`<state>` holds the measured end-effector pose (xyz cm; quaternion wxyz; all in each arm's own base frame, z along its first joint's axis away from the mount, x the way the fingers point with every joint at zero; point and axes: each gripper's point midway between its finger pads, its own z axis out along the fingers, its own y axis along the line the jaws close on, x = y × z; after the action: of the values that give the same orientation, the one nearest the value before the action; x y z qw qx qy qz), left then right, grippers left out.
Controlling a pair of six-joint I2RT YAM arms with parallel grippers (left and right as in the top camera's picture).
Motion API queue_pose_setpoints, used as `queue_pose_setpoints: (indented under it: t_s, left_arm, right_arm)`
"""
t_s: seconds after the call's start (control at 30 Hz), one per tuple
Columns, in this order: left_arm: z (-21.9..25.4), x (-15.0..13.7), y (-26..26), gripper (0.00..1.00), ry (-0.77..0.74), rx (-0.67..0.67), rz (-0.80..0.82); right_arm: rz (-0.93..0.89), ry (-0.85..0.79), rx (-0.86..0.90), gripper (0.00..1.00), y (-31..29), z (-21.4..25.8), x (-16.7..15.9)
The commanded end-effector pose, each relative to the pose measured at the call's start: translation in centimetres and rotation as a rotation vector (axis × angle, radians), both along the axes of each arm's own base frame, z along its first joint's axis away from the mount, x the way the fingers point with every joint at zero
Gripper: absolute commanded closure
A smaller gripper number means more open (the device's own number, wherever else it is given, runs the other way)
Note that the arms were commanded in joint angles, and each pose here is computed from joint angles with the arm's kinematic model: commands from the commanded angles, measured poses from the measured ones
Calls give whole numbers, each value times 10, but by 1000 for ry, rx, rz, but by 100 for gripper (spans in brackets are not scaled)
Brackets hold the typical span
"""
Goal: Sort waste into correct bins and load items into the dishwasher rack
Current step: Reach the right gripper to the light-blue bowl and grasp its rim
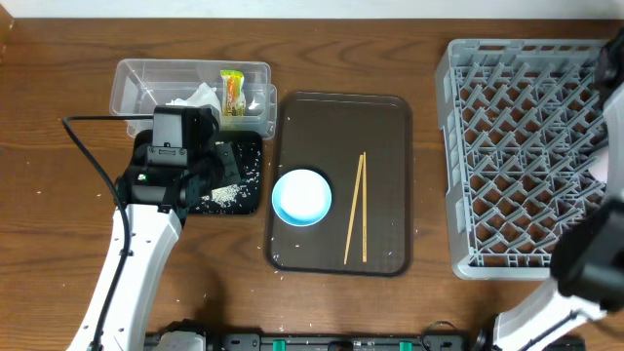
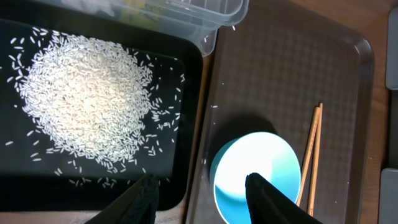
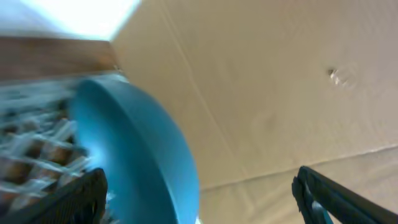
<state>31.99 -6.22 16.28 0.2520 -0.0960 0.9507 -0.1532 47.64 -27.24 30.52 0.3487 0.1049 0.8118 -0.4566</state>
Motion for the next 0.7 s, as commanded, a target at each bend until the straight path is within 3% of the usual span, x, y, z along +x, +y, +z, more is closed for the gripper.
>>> queue_pose_setpoints:
  t_s: [0.0,0.1,0.27,0.47,0.67]
  left_arm:
    - [0,2,3,51,-3,16,6]
    - [0,1,3,51,-2,17,6]
    - [-4,-5,5,51,29,23,8]
    - [-13,-16,20,51,85,102,49]
    - [-17,-21,23,51,109,116,54]
  right_arm:
    - [278,-148,257,12,74,17,18]
    - [544,-124,585,21,157,-3,22]
    - [823,10,1065,23,281,-34,6]
    - [878,330,1232,22,377,-95,-26]
    - [906,671,1283,25,466,-168,-66]
